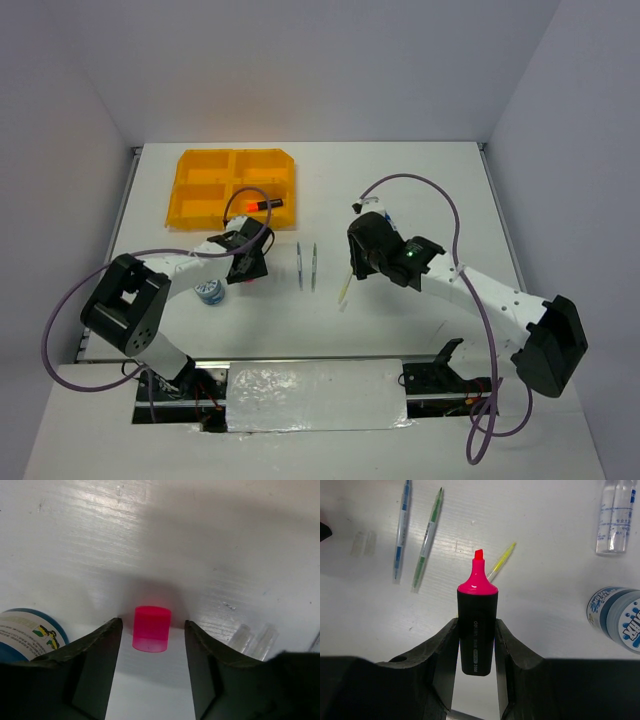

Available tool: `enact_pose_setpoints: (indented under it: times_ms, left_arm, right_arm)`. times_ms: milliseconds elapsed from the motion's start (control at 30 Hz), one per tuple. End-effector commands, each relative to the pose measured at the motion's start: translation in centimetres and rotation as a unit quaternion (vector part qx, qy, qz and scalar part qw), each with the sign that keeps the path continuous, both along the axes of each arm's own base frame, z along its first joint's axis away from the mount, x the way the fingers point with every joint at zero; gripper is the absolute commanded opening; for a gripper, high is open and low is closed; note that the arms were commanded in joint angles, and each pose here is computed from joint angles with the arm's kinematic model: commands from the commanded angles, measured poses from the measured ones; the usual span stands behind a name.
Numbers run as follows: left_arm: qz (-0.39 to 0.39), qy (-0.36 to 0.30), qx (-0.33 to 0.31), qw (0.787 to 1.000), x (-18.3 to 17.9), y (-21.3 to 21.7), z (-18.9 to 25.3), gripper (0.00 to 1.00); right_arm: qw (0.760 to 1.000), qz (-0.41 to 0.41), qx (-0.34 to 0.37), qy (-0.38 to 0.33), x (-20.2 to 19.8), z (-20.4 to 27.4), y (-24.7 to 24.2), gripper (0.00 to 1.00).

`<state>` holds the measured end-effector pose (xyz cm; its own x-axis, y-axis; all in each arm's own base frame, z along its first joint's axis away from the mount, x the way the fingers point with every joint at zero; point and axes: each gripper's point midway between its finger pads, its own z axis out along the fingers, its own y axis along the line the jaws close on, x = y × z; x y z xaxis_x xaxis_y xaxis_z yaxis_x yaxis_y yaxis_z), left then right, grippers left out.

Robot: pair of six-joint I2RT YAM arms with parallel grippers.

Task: Sort the stationery into containers
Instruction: Pick up the pen cap from the center of the board.

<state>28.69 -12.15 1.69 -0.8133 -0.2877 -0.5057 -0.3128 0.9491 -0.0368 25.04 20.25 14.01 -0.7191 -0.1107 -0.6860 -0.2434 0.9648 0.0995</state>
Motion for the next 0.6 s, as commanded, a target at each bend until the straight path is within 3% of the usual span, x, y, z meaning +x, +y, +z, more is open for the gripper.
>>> enact_pose_setpoints:
  times_ms: [0,67,367,467,567]
  left_arm:
    - [0.008,-0.010,-0.004,1.000,0.8,0.2,-0.2,0.63]
    - [0.009,-0.009,-0.009,1.000,0.8,0.2,-0.3,0.58]
    - [-0.017,0.002,-0.054,0.998,-0.4,-1.2,-0.5,0.13]
    - [-0.030,-0.034,-0.085,0.995,0.3,-2.2,2.2,0.01]
    - [-0.094,-0.118,-0.156,0.976,1.8,-4.9,7.7,0.00]
  right_arm:
    - [1.000,0.010,0.018,-0.023,-0.3,1.9,0.4,0.18]
    - [0.999,0.011,0.021,-0.026,-0.4,2.3,0.4,0.18]
    - [0.995,0.056,0.079,-0.030,-1.6,3.8,2.1,0.18]
    - [0.983,0.120,0.137,-0.039,-2.6,4.6,4.5,0.18]
    - [0.955,0.195,0.216,-0.060,-4.5,6.4,7.0,0.18]
